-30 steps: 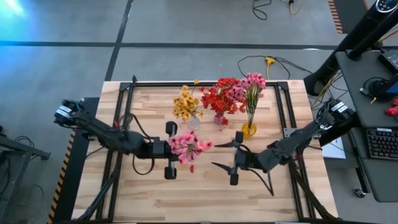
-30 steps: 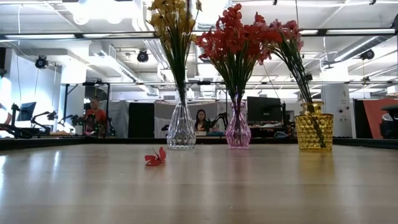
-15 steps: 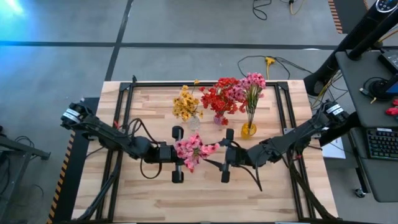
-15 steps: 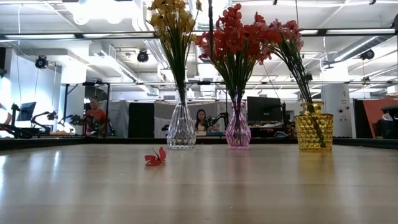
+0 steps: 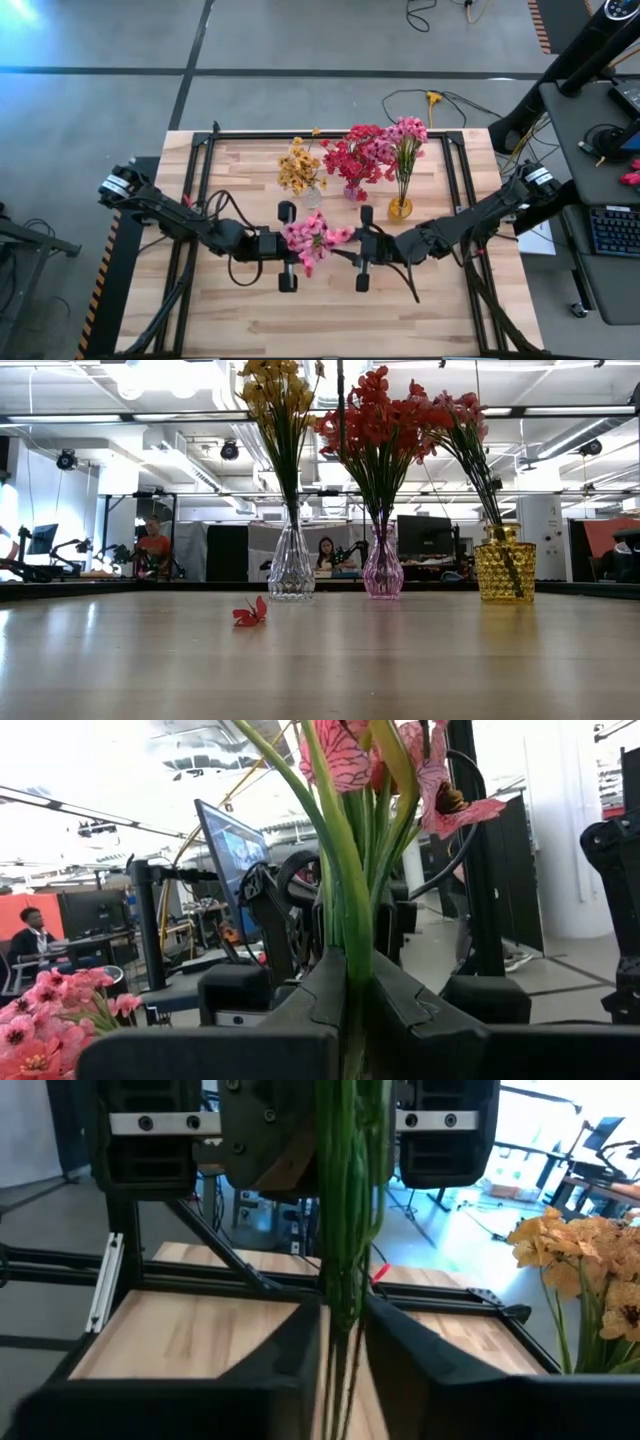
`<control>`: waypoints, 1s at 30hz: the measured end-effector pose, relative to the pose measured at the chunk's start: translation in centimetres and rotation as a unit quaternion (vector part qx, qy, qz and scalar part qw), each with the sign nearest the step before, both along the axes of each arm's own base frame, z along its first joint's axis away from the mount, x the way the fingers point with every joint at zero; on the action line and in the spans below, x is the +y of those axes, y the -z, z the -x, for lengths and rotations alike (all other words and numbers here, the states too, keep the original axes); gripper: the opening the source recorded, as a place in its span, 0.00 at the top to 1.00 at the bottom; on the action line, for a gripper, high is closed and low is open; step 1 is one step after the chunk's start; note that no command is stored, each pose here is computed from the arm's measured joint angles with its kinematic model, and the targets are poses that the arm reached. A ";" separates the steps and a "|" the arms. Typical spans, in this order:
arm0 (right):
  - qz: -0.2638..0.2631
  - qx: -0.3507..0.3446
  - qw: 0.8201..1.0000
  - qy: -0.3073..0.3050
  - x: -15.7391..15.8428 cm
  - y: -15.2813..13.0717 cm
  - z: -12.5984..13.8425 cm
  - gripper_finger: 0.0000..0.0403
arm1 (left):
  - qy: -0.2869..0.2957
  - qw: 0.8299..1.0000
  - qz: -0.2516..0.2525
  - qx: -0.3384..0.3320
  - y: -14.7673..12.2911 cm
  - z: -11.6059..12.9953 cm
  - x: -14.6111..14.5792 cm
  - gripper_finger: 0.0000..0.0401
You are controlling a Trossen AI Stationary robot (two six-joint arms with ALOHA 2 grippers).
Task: Sort flowers into vase by color
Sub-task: Put the pink flowers into the yellow vase
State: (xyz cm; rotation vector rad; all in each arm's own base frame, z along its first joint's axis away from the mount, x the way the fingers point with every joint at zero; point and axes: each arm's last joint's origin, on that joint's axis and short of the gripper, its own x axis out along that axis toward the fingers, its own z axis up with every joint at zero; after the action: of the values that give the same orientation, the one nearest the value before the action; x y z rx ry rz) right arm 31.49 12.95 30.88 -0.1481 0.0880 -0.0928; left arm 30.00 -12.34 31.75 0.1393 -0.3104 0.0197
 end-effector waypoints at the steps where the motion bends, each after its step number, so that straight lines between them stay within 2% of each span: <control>1: 0.000 0.000 1.000 0.000 0.0 0.0 0.0 0.84 | 0.000 1.000 0.000 0.000 0.0 0.0 0.0 1.00; 5: 0.007 0.002 1.000 0.000 0.0 0.0 0.0 0.96 | -0.002 1.000 -0.001 0.003 0.1 0.0 0.0 0.97; 15: 0.006 0.003 1.000 -0.008 0.0 0.0 0.0 0.97 | -0.007 1.000 0.000 0.004 0.1 -0.1 0.1 0.95; 21: 0.004 0.003 1.000 -0.006 0.0 0.0 0.0 0.97 | -0.045 0.999 0.008 0.023 0.3 -0.1 0.3 0.92; 25: 0.005 0.001 1.000 -0.006 0.0 0.0 0.1 0.97 | -0.046 0.998 0.004 0.036 0.4 0.0 0.3 0.81; 30: 0.003 0.005 1.000 -0.004 -0.2 -0.3 0.4 0.97 | -0.047 0.996 -0.008 0.071 0.1 0.6 0.6 0.60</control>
State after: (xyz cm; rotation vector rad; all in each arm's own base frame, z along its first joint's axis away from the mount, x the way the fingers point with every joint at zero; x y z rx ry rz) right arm 31.07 12.78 31.21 -0.1558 0.0973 -0.0849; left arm 29.36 -11.73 31.63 0.1707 -0.1628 0.1006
